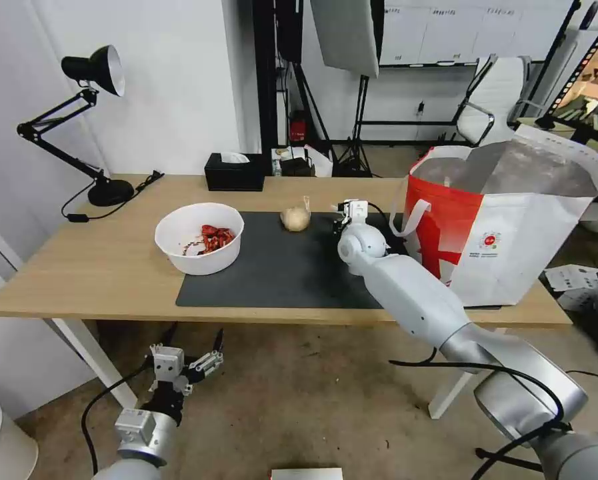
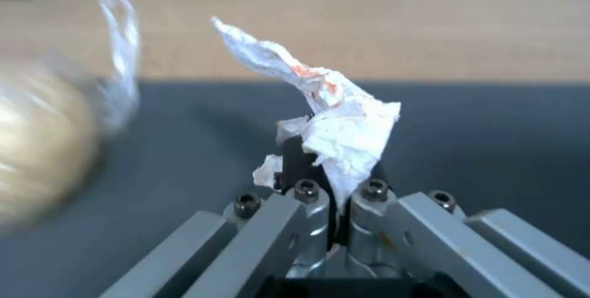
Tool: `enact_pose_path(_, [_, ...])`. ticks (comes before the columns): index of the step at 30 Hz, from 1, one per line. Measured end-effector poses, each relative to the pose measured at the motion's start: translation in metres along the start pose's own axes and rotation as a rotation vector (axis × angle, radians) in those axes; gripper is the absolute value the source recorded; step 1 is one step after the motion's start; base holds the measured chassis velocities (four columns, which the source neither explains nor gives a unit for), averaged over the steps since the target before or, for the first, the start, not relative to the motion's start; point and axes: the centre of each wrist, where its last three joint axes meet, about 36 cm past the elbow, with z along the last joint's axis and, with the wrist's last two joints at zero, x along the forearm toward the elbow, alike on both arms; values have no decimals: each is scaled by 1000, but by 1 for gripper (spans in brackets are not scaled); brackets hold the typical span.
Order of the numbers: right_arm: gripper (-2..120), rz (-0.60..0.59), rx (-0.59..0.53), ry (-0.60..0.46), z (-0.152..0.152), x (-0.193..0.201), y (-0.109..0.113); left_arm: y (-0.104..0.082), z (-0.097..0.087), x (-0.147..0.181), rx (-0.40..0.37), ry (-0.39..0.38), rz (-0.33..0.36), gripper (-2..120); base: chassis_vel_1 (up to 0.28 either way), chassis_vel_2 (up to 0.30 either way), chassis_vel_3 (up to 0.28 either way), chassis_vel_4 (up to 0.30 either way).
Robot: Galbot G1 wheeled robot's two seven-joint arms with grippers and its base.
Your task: Pick up the trash from the table and place it into the takeout bag.
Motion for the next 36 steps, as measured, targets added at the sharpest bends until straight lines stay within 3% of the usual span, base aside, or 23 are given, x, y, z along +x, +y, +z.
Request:
enact_pose_path(2, [0,-29,19,-110,-5,23,-3,-1,-3,0,4,-7,-12,100,0,0,0,0])
enact_pose_path(5, [0,-45,28,-143,-6,32,-3,-1,-3,1,5,-8,-13,100,0,0,0,0])
enact_pose_path(11, [0,-178,68,-468,5,119,-11,-2,-4,2,13,-8,-25,100,0,0,0,0])
enact_pose_path(13, [0,-174,52,-582,7,135,-13,-3,-5,1,14,-12,-25,100,0,0,0,0])
enact_pose_path(17, [0,-138,36,-672,-2,148,-19,-6,-10,-2,20,-21,-26,100,0,0,0,0])
enact_pose_path(22, [0,-3,14,-699,-22,153,-32,-9,-12,-1,23,-22,-23,100,0,0,0,0])
enact_pose_path(25, [0,205,-10,-630,-50,158,-52,-10,-12,0,25,-19,-24,100,0,0,0,0])
enact_pose_path(30, [0,305,-35,-530,-70,161,-74,-10,-12,1,26,-19,-24,100,0,0,0,0])
enact_pose_path(32, [0,349,-49,-445,-78,157,-92,-11,-15,0,28,-26,-18,100,0,0,0,0])
enact_pose_path(36, [0,393,-40,-416,-80,157,-107,-12,-18,-1,28,-33,-13,100,0,0,0,0])
